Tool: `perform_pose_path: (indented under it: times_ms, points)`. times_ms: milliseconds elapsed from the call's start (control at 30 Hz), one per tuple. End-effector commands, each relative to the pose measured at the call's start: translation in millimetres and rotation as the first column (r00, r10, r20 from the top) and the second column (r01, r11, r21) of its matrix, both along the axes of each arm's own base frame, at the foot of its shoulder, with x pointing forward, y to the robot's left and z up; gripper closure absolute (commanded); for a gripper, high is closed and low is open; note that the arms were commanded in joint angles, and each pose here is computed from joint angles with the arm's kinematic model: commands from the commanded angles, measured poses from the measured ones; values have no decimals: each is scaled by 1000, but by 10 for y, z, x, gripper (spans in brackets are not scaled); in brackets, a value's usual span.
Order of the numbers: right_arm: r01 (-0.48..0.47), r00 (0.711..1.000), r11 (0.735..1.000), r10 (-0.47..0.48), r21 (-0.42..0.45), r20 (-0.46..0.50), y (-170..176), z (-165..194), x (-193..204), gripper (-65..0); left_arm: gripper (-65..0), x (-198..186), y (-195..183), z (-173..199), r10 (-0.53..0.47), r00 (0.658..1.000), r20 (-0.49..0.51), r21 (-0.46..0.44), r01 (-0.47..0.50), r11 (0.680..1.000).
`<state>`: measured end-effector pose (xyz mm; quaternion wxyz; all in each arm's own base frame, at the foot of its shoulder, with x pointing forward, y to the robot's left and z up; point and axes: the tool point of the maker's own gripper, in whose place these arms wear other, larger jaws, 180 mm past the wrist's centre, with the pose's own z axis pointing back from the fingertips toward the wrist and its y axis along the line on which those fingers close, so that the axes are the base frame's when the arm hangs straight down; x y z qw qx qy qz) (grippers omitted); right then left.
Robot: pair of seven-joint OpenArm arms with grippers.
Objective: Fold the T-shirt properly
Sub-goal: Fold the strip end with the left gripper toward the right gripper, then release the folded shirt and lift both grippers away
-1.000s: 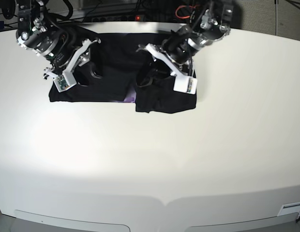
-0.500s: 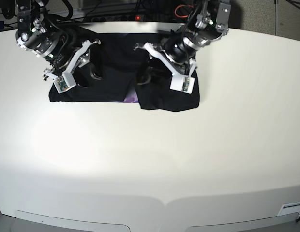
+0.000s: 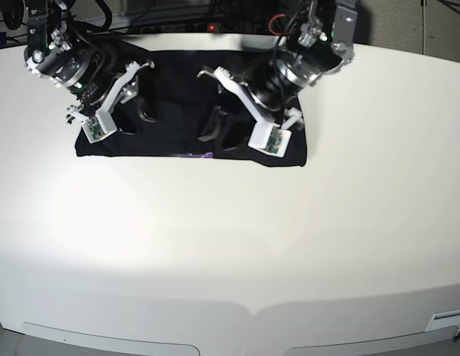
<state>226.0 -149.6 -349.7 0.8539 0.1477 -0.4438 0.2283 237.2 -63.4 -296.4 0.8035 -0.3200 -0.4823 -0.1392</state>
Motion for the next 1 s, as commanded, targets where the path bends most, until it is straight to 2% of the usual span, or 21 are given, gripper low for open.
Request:
perform_pose_path:
  times_ms: [0, 133, 233, 367, 433, 533, 667, 800, 967]
  points:
    - [-11, 999, 1000, 10, 14, 46, 12, 125, 59, -284, -237, 2, 16, 120, 0, 999, 44, -6, 0, 1000]
    - [-11, 999, 1000, 10, 14, 45, 12, 122, 56, -284, -138, -151, 117, -142, -10, 1000, 2, 72, 10, 997]
    - [-11, 999, 1000, 10, 15, 45, 13, 124, 56, -284, -86, -235, 193, -313, 8, 1000, 15, 98, -10, 995]
    - [-11, 1000, 1000, 11, 5, 27, 4, 88, 28, -284, -77, -204, 410, -699, 129, 991, -18, 189, -124, 974]
    - [-12, 1000, 1000, 12, 0, 15, -3, 66, 8, -284, -77, -129, 591, -867, 220, 976, -6, 261, -210, 942]
    - [-11, 1000, 1000, 11, -3, 10, -7, 57, 1, -284, -77, -46, 840, -1092, 311, 950, -7, 357, -288, 889]
    - [-13, 1000, 1000, 13, -18, -12, -20, 21, -23, -284, -77, -64, 1133, -1393, 377, 925, -50, 429, -321, 844]
    - [11, 1000, 999, -12, -35, -26, -124, 16, -19, -284, -77, -108, 1558, -1564, 469, 880, -70, 485, -381, 787]
    - [91, 996, 993, -90, 69, -29, -284, 184, 36, -285, -77, -138, 2144, -1590, 578, 814, -49, 541, -465, 701]
